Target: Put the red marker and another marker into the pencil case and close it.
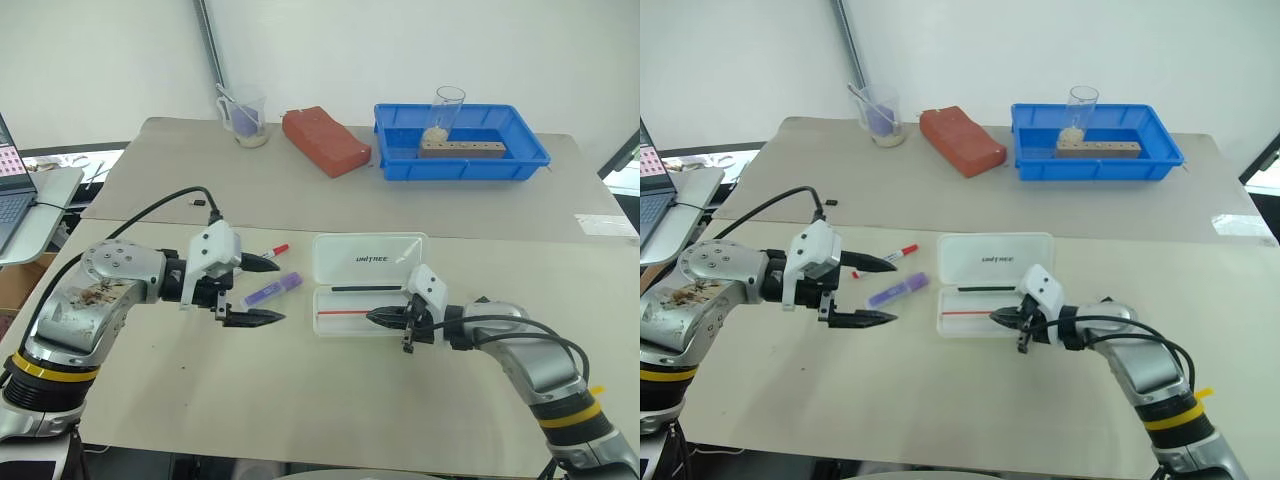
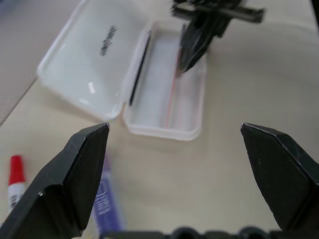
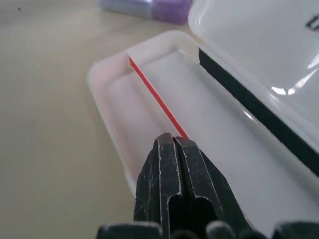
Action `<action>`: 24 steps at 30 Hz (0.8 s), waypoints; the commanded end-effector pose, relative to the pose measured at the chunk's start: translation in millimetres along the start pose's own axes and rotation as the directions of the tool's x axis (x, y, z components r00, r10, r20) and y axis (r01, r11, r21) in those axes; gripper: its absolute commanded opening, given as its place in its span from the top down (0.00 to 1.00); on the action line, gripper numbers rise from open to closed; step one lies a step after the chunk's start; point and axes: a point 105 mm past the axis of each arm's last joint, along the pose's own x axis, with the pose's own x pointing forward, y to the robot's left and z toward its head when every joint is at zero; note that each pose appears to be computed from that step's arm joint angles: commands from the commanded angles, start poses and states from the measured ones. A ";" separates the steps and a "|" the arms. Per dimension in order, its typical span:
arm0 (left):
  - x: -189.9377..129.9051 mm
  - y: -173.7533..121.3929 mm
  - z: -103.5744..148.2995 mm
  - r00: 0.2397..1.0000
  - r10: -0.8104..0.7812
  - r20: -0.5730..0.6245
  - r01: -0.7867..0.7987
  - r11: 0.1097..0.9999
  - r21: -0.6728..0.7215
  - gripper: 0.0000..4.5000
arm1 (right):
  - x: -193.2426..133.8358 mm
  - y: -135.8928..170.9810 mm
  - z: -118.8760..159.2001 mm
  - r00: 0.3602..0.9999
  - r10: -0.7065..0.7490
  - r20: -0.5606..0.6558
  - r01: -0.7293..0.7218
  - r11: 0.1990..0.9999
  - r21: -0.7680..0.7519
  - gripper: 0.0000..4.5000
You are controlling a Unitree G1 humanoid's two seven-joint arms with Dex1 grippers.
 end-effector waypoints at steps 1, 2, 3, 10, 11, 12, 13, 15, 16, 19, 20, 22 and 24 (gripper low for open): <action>-17.4 31.6 1.5 0.983 0.180 0.022 -0.180 0.983 0.028 0.00 | -13.2 12.9 27.5 0.996 0.046 0.071 -0.041 0.997 -0.065 0.99; -18.6 37.5 -1.6 0.977 0.212 0.025 -0.212 0.977 0.023 0.00 | -15.0 14.6 31.2 0.996 0.049 0.078 -0.044 0.997 -0.069 0.99; -19.4 42.5 -4.1 0.971 0.239 0.028 -0.240 0.971 0.021 0.00 | -16.3 15.7 34.3 0.995 0.051 0.084 -0.045 0.996 -0.073 0.99; -13.4 84.5 -41.0 0.897 0.442 -0.005 -0.442 0.897 -0.015 0.00 | -29.7 7.2 72.1 0.988 0.005 0.152 0.016 0.990 -0.140 0.50; -11.3 87.9 -46.2 0.892 0.453 -0.012 -0.453 0.891 -0.025 0.00 | -31.8 5.8 78.9 0.986 -0.003 0.165 0.028 0.988 -0.151 0.42; -9.2 91.4 -51.3 0.887 0.462 -0.017 -0.462 0.886 -0.044 0.00 | -33.9 4.8 86.4 0.984 -0.009 0.180 0.039 0.986 -0.164 0.34; -6.8 94.6 -56.5 0.883 0.469 -0.022 -0.469 0.881 -0.065 0.00 | -36.1 4.8 94.9 0.980 -0.011 0.197 0.046 0.983 -0.177 0.26; -2.4 97.3 -65.1 0.885 0.463 -0.034 -0.465 0.881 -0.089 0.00 | -38.7 5.9 109.9 0.973 -0.008 0.229 0.054 0.979 -0.194 0.11; 0.1 97.1 -69.6 0.890 0.453 -0.043 -0.455 0.885 -0.098 0.00 | -39.2 5.9 117.6 0.969 -0.012 0.246 0.064 0.976 -0.206 0.04; 8.0 93.6 -84.2 0.910 0.408 -0.076 -0.414 0.901 -0.128 0.00 | -39.3 5.5 139.2 0.957 -0.026 0.289 0.095 0.969 -0.228 0.01; 9.1 93.6 -87.4 0.912 0.402 -0.083 -0.409 0.903 -0.133 0.00 | -39.1 6.0 142.6 0.956 -0.025 0.293 0.096 0.968 -0.232 0.01; 11.2 92.8 -97.2 0.916 0.384 -0.113 -0.397 0.907 -0.142 0.12 | -38.4 7.6 148.9 0.952 -0.020 0.306 0.098 0.966 -0.241 0.00; 12.6 89.2 -105.8 0.925 0.353 -0.139 -0.372 0.915 -0.153 0.28 | -37.1 9.4 151.3 0.950 -0.017 0.312 0.099 0.963 -0.249 0.00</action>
